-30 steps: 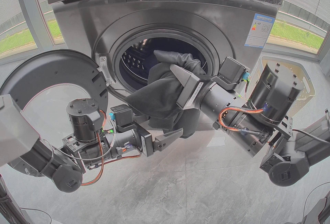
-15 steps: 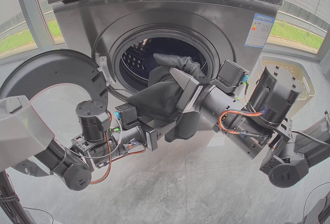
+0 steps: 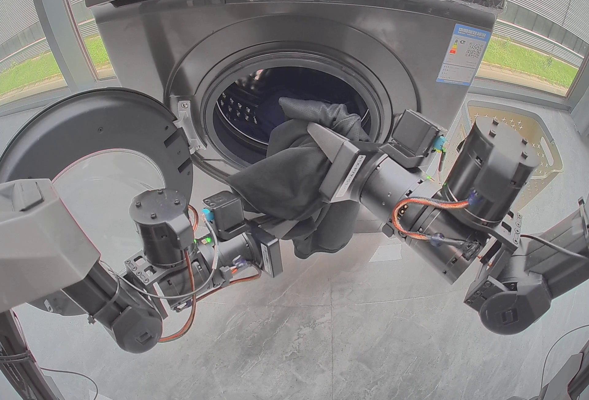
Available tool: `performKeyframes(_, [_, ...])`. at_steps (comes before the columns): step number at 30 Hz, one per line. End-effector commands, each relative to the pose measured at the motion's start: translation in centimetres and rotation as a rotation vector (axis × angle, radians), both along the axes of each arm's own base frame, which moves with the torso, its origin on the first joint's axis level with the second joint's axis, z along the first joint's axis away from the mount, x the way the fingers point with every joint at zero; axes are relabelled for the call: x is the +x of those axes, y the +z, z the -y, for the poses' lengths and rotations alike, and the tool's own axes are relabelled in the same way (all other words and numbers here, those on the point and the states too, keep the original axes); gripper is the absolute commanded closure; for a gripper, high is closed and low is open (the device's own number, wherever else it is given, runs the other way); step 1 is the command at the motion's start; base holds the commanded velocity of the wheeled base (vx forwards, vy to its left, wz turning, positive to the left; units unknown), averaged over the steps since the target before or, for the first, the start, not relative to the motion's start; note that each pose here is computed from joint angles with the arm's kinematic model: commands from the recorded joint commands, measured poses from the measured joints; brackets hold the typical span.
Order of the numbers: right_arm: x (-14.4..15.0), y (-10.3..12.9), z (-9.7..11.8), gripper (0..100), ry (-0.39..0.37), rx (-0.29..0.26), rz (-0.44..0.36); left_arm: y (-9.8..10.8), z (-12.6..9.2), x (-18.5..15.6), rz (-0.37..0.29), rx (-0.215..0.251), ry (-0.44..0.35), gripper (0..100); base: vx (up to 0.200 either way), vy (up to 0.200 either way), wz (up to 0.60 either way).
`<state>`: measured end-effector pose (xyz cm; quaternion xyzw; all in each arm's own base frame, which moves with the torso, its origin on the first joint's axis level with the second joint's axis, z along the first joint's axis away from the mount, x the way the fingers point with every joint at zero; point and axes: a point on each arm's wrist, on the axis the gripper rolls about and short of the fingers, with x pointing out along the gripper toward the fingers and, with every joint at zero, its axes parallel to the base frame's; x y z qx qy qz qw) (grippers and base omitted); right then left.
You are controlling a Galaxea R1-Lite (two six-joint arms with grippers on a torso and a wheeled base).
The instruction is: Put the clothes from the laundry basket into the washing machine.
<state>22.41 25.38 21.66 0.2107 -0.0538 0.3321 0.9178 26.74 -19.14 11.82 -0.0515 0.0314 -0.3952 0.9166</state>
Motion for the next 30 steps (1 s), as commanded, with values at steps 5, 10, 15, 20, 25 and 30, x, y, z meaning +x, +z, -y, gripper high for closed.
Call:
performKeyframes(5, [0.1,-0.5,0.3,100,-0.005,-0.014,-0.013,-0.3,-0.1,-2.9,0.012,-0.004,-0.052,100,0.0,0.0,0.0])
performKeyframes(10, [0.1,-1.1,0.4,0,0.005,-0.024,-0.016,-0.2,-0.3,-3.1,0.033,-0.019,-0.052,100,0.0,0.0,0.0])
performKeyframes(15, [0.7,-2.1,0.9,0,-0.014,-0.048,-0.039,0.8,-0.5,-3.3,0.078,-0.056,-0.05,100,0.0,0.0,0.0])
performKeyframes(20, [0.0,-3.1,1.8,0,-0.014,-0.084,-0.072,1.9,-0.9,-3.4,0.112,-0.082,-0.041,100,0.0,0.0,0.0])
performKeyframes(25, [-0.7,-4.3,3.1,0,-0.027,-0.12,-0.108,2.9,-1.3,-3.7,0.141,-0.106,-0.038,100,0.0,0.0,0.0])
performKeyframes(30, [-1.5,-4.1,4.3,0,-0.03,-0.118,-0.113,3.4,-1.9,-3.5,0.156,-0.116,-0.015,100,0.0,0.0,0.0])
